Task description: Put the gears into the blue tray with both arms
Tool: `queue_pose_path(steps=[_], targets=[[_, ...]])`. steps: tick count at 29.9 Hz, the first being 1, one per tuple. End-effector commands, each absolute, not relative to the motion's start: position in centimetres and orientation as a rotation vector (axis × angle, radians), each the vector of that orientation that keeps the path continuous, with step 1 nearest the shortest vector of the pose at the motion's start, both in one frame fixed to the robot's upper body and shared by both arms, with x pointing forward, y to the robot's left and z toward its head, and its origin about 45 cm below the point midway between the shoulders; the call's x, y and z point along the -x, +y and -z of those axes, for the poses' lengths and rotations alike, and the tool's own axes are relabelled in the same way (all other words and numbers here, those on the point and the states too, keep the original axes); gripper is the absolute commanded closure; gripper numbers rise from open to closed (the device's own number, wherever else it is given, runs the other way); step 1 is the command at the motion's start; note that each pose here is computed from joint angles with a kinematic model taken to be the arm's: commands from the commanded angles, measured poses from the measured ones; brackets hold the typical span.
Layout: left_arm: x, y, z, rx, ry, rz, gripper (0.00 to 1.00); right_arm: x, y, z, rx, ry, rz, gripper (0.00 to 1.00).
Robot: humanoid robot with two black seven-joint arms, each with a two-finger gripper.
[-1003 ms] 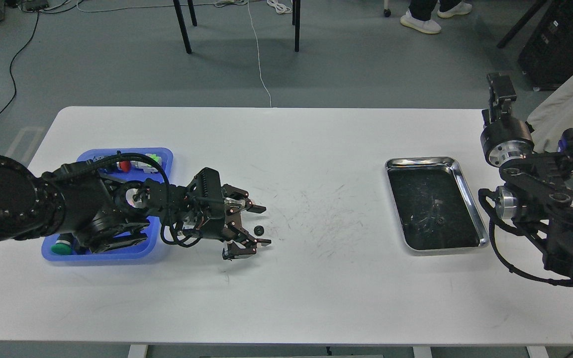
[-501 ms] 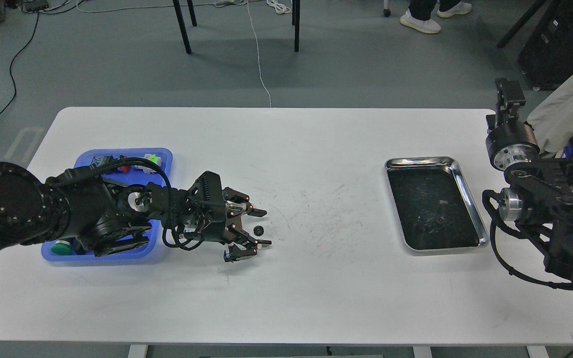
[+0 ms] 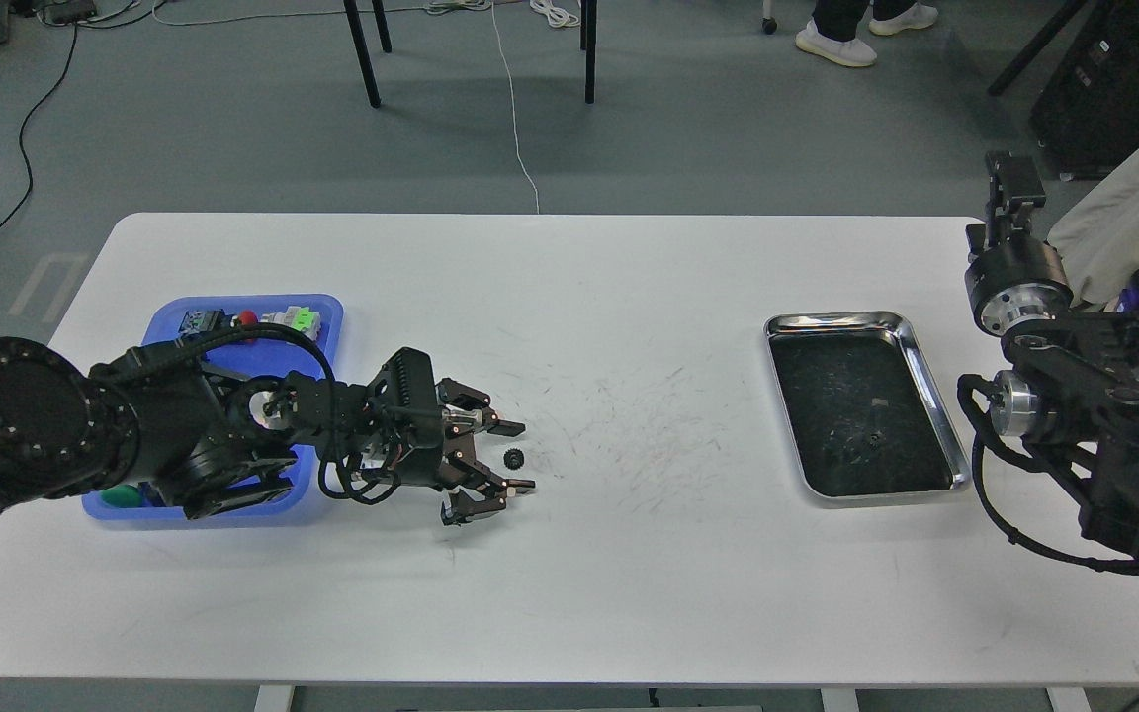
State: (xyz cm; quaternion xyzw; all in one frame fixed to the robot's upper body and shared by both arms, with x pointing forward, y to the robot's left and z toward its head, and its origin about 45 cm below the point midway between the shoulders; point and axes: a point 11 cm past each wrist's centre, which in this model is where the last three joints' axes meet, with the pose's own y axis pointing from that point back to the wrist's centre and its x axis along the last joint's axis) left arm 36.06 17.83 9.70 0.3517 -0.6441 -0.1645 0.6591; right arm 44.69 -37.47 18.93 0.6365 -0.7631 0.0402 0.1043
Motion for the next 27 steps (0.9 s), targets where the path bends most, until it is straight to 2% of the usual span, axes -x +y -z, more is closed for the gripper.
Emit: queue_pose_path(steps=[1,5,9,11,16,20,27], targets=[[-36.2,18.0,-9.7,-0.803,-1.462,0.370,0.50,-44.7,-37.5,-18.9,-1.877,-2.250,-0.120,0.07],[-36.5,18.1,-9.8,-0.810,-1.467,0.367,0.64,-44.7,-37.5,-18.9,-1.873,-2.251,-0.121,0.07],[-36.6,18.3,-9.8,-0.818,-1.468,0.366,0.67,-44.7,-37.6,-18.9,-1.872,-2.249,-0.125,0.07],[-36.6,18.5,-9.8,-0.821,-1.467,0.369,0.74,-44.7,-37.6,-18.9,-1.872,-2.249,-0.125,0.07],[-36.5,18.7,-9.7,-0.825,-1.466,0.378,0.78,-44.6,-37.6,-18.9,-1.870,-2.250,-0.125,0.07],[-36.7,19.2,-9.8,-0.836,-1.465,0.374,0.86,-44.6,-37.6,-18.9,-1.872,-2.247,-0.124,0.07],[-37.8,21.6,-10.8,-0.892,-1.457,0.325,0.91,-44.7,-37.3,-18.7,-1.877,-2.244,-0.120,0.07]])
